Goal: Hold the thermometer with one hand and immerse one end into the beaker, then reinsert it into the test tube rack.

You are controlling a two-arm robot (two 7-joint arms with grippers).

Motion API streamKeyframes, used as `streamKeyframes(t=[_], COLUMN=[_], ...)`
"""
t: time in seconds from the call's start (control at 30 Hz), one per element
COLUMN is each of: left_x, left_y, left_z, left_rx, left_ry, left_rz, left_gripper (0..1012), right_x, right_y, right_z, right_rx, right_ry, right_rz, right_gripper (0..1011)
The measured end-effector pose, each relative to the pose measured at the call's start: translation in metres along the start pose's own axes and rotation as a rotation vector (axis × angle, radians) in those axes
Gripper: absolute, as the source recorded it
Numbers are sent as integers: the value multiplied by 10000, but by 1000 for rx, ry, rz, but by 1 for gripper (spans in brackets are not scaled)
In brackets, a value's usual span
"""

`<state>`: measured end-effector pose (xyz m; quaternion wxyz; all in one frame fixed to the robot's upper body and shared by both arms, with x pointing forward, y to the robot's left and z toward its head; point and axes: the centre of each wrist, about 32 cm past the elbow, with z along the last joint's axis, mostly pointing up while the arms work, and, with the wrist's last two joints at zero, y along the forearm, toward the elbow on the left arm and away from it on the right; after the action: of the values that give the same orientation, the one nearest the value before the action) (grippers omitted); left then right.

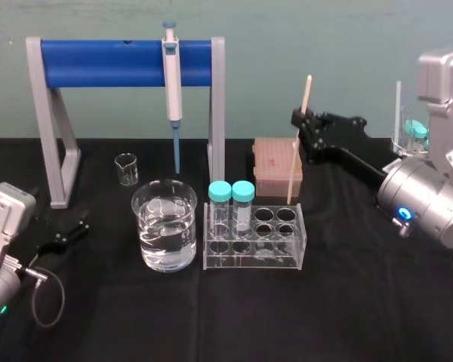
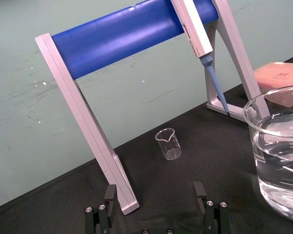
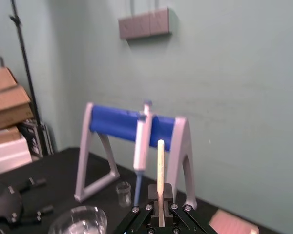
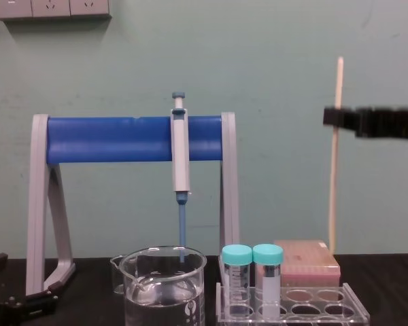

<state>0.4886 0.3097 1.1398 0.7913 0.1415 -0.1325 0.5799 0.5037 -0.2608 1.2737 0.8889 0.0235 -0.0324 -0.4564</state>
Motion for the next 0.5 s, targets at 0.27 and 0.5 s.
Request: streamKeyframes(t=[0.27,0.5], left_x=[0,0], left_y=[0,0], left_z=[0,0], left_rx=[0,0], left_ry=[0,0], left_rz=[0,0], left_gripper=[1004,1004], right_x=[-13,-99], right_y=[148,390], right_z=[150,280], right_rx=[73,87], right_ry=[6,11], right_rz=[63,128], right_gripper=[55,55])
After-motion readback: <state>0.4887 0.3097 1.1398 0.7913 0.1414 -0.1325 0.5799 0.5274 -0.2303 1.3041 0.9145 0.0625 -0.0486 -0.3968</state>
